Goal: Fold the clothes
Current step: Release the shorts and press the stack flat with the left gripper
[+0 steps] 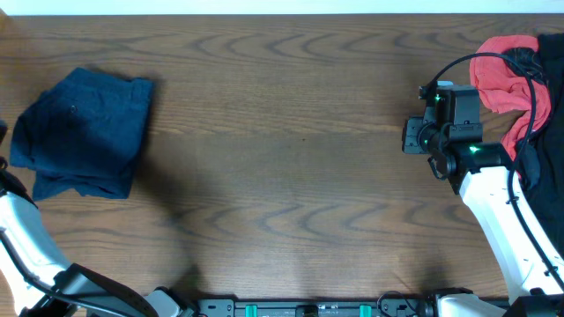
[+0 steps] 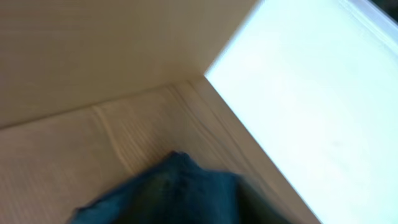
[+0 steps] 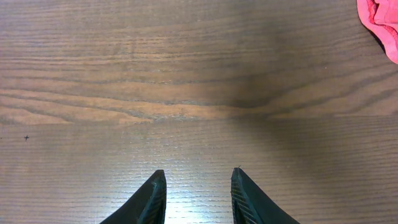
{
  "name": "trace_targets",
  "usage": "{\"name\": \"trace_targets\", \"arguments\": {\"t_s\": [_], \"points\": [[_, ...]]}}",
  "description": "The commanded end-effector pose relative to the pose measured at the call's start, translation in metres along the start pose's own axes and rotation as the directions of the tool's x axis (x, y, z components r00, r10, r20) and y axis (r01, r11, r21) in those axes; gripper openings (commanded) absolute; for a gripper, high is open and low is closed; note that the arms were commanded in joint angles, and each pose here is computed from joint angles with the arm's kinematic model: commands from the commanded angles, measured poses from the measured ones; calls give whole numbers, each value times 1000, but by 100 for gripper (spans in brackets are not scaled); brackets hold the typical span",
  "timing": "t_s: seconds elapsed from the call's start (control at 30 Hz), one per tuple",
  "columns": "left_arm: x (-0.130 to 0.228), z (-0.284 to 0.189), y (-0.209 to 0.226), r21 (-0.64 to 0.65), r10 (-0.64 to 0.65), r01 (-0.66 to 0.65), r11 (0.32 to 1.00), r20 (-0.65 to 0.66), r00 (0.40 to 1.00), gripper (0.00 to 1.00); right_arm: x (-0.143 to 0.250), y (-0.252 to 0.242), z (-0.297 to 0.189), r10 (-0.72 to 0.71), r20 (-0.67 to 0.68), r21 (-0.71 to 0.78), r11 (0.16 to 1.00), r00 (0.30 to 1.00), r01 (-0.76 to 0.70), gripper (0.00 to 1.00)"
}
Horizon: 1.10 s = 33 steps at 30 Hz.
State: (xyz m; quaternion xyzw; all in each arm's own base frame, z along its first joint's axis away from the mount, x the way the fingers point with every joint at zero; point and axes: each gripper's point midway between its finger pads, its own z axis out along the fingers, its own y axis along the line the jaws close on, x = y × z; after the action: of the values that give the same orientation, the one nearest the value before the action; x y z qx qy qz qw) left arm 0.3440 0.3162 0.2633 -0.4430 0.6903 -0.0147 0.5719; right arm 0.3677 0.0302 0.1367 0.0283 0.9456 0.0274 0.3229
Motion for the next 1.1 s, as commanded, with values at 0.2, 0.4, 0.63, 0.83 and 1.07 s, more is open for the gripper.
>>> {"name": "trace_targets", "arguments": {"t_s": [0.2, 0.4, 0.63, 0.83, 1.07], "points": [[87, 60, 45, -50, -71, 61, 997, -250, 966, 23, -2, -5, -2, -5, 3, 18, 1000, 1000, 5, 32], [130, 79, 114, -203, -181, 118, 972, -328, 927, 24, 0, -5, -2, -6, -3, 19, 1000, 1000, 6, 33], [191, 77, 164, -358, -292, 131, 924, -442, 848, 25, 0, -5, -2, -6, -7, 20, 1000, 1000, 6, 32], [196, 80, 166, -341, -273, 116, 933, -458, 846, 54, 5, -6, -2, -7, -27, 23, 1000, 1000, 7, 32], [142, 79, 125, -180, -159, 96, 979, -379, 912, 70, 5, -6, -2, -6, -27, 23, 1000, 1000, 7, 32]]}}
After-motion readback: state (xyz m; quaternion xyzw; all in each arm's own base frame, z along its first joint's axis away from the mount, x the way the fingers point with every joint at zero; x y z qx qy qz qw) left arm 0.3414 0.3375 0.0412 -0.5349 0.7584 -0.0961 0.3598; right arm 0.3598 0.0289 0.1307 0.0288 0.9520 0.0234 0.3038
